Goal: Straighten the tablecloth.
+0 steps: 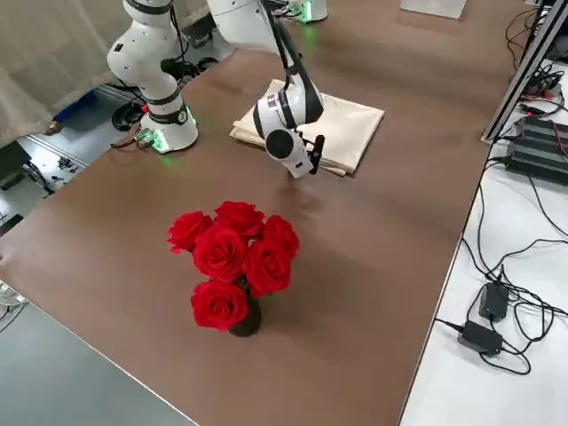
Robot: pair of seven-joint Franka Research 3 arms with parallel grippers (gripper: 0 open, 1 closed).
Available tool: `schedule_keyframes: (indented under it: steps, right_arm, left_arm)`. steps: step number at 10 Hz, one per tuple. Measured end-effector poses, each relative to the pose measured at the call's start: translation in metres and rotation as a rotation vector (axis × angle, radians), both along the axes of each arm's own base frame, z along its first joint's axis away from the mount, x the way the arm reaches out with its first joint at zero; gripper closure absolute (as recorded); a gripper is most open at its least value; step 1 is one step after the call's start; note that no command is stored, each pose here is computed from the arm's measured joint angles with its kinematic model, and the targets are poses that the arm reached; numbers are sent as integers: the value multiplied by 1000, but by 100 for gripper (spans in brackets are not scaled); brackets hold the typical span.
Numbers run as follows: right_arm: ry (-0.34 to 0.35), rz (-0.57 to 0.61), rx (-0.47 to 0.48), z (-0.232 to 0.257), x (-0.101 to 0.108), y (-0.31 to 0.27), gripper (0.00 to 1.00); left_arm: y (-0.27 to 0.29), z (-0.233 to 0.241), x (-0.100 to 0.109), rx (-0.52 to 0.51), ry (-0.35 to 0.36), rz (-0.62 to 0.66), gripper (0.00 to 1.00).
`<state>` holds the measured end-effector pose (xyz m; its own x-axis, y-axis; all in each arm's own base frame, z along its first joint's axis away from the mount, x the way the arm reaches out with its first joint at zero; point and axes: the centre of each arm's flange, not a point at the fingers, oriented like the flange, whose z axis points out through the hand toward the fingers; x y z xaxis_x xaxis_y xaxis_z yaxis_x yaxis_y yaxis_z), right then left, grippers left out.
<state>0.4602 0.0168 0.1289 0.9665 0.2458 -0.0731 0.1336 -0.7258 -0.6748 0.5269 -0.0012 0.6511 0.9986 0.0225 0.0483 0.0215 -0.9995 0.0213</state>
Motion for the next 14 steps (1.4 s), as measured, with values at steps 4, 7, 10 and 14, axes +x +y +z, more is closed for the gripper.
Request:
schedule_keyframes:
  steps: [4, 7, 10, 14]
  right_arm:
    - [-1, 4, -13, 1, -3, -24, 90]
    - [8, 20, 21, 4, -4, -19, 53]
    - [2, 23, 21, 7, -1, -20, 5]
    - [-16, 31, -12, 12, 10, -26, 0]
  left_arm:
    - [0, 0, 0, 0, 0, 0, 2]
    - [0, 0, 0, 0, 0, 0, 2]
    - [0, 0, 0, 0, 0, 0, 2]
    - [0, 0, 0, 0, 0, 0, 2]
